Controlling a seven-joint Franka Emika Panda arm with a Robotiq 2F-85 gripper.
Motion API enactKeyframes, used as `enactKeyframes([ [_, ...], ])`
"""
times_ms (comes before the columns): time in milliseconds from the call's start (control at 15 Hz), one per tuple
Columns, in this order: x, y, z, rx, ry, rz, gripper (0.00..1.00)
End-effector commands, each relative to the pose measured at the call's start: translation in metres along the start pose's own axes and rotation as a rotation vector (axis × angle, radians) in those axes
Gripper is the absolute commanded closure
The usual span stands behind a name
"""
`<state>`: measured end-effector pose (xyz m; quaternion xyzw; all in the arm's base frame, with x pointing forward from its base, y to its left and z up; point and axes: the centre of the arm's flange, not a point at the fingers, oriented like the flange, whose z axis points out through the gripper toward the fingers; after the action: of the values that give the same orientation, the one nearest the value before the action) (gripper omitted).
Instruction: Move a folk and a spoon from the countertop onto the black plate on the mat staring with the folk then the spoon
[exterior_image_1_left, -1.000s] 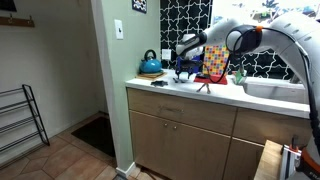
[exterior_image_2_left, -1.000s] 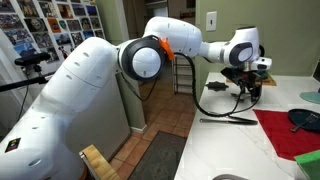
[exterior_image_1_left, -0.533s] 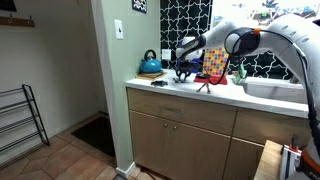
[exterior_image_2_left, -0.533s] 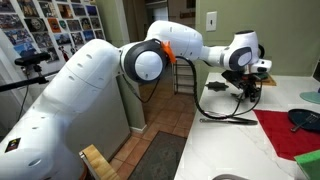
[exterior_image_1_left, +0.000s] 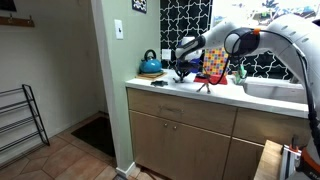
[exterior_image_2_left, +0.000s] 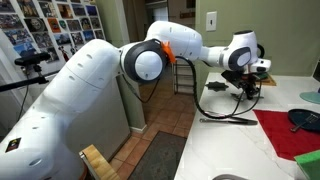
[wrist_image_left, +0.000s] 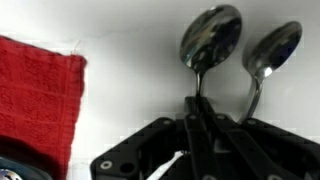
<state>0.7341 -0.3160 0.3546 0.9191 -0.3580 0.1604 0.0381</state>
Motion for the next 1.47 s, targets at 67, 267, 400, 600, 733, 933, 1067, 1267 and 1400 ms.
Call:
enactKeyframes([
  [67,-0.008,0.007,-0.02,-0.043,0.021,0.072,0.98],
  [267,0.001,0.022,-0.055,-0.081,0.057,0.196,0.98],
  [400,0.009,0.036,-0.08,-0.111,0.072,0.297,0.98],
  [600,0.019,0.073,-0.117,-0.156,0.066,0.463,0.98],
  [733,0.025,0.099,-0.137,-0.178,0.046,0.57,0.98],
  [933,0.027,0.135,-0.159,-0.216,0.047,0.73,0.98],
  [1067,0.026,0.153,-0.166,-0.244,0.055,0.836,0.98],
  [1267,0.027,0.174,-0.171,-0.279,0.085,0.996,0.98],
  [1400,0.028,0.182,-0.171,-0.301,0.12,1.102,0.98],
])
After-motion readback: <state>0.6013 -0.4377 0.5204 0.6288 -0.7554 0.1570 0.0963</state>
